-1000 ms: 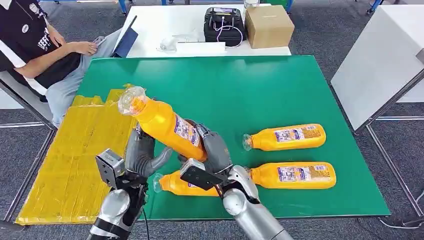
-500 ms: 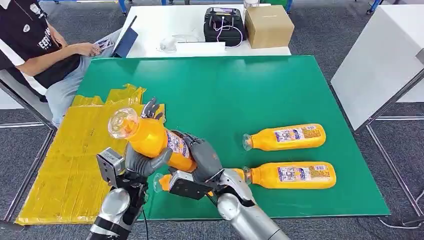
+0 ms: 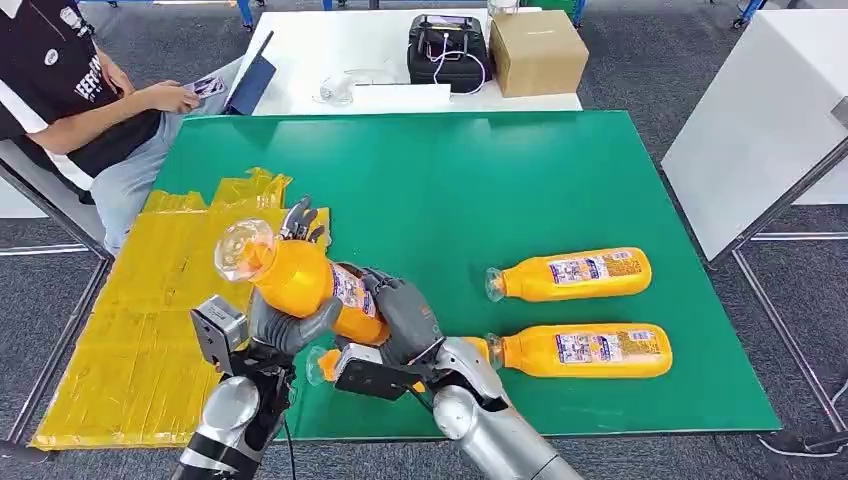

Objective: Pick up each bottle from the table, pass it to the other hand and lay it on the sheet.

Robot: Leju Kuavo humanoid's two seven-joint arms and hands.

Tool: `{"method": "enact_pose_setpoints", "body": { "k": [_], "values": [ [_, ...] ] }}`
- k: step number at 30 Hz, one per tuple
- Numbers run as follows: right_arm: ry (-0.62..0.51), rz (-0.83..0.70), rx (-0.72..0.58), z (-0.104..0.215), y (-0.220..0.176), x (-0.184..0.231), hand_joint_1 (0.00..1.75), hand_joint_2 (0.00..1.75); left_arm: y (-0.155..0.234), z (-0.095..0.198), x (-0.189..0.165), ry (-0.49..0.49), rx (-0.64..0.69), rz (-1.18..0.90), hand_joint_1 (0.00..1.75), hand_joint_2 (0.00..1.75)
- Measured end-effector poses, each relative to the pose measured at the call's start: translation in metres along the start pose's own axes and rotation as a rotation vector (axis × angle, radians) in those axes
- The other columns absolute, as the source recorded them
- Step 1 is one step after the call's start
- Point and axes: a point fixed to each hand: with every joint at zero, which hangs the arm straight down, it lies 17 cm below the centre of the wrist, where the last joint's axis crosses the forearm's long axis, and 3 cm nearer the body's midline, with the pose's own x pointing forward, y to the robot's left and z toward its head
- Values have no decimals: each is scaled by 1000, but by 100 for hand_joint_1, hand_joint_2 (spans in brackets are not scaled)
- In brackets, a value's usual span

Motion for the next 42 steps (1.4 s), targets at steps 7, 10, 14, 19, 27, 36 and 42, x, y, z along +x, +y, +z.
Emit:
{"method": "enact_pose_setpoints", "body": {
  "k": [7,10,14,19,27,36,42],
  "values": [
    [7,17,4,-1,-1,-2,175,175,2,0,-3,4,6,-1,175,175],
    [8,22,2,0,-3,-3,175,175,3,0,-3,5,6,0,175,175],
    [9,26,-4,0,-4,-4,175,175,3,-1,-4,5,6,-1,175,175],
    [7,29,-9,1,-3,-4,175,175,4,-1,-4,3,9,-3,175,175],
    [-1,36,-40,4,-7,2,175,175,5,-1,-2,-13,13,-19,175,175],
    [0,35,-42,5,-8,2,175,175,5,-1,-2,-14,13,-21,175,175],
    [-1,35,-43,5,-8,2,175,175,5,-1,-2,-14,13,-21,175,175]
  ]
}}
